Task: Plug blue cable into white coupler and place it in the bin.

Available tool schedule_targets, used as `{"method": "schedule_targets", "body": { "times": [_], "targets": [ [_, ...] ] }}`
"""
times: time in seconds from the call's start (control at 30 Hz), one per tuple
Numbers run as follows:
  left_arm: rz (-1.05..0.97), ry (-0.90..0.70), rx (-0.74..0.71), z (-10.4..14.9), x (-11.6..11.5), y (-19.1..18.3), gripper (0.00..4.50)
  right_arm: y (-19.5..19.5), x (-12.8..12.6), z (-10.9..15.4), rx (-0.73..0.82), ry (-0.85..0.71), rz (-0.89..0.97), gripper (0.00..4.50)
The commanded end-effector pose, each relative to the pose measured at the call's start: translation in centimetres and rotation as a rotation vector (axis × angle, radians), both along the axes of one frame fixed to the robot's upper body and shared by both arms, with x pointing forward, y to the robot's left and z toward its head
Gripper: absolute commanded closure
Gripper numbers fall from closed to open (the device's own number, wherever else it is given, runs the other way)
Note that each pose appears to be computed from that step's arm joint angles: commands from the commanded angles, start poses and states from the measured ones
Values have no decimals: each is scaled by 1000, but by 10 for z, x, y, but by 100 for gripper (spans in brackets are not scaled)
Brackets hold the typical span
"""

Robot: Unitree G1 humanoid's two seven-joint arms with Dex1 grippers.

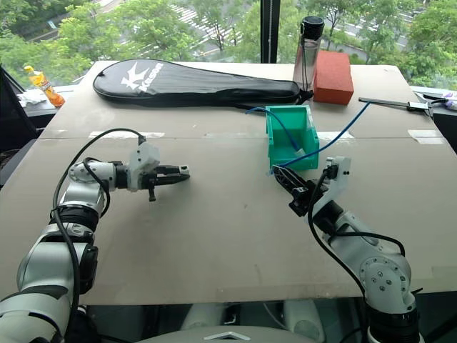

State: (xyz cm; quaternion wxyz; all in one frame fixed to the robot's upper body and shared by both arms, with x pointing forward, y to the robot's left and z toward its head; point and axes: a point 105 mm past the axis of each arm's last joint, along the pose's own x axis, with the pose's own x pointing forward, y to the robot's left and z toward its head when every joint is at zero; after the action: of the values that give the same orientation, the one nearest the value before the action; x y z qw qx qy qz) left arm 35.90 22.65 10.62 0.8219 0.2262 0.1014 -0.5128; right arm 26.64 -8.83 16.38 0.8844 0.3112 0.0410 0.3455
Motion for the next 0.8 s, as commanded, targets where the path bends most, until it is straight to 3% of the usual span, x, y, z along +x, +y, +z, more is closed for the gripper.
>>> {"method": "schedule_targets", "body": {
  "times": [0.03,0.23,0.4,0.63,0.8],
  "targets": [
    [-33,-46,-62,16,-1,-10,412,-5,-3,14,-10,-69,-6,450],
    [-212,-45,-235,35,-23,-89,412,-18,-6,33,-240,-213,23,450],
    [-305,-20,-322,38,-35,-146,412,-22,-15,51,-424,-326,137,450],
    [-373,-23,-313,10,-32,-209,412,-33,-12,48,-619,-385,236,450],
    [-409,13,-248,-19,-36,-224,412,-39,-2,34,-675,-397,296,450]
  ]
}}
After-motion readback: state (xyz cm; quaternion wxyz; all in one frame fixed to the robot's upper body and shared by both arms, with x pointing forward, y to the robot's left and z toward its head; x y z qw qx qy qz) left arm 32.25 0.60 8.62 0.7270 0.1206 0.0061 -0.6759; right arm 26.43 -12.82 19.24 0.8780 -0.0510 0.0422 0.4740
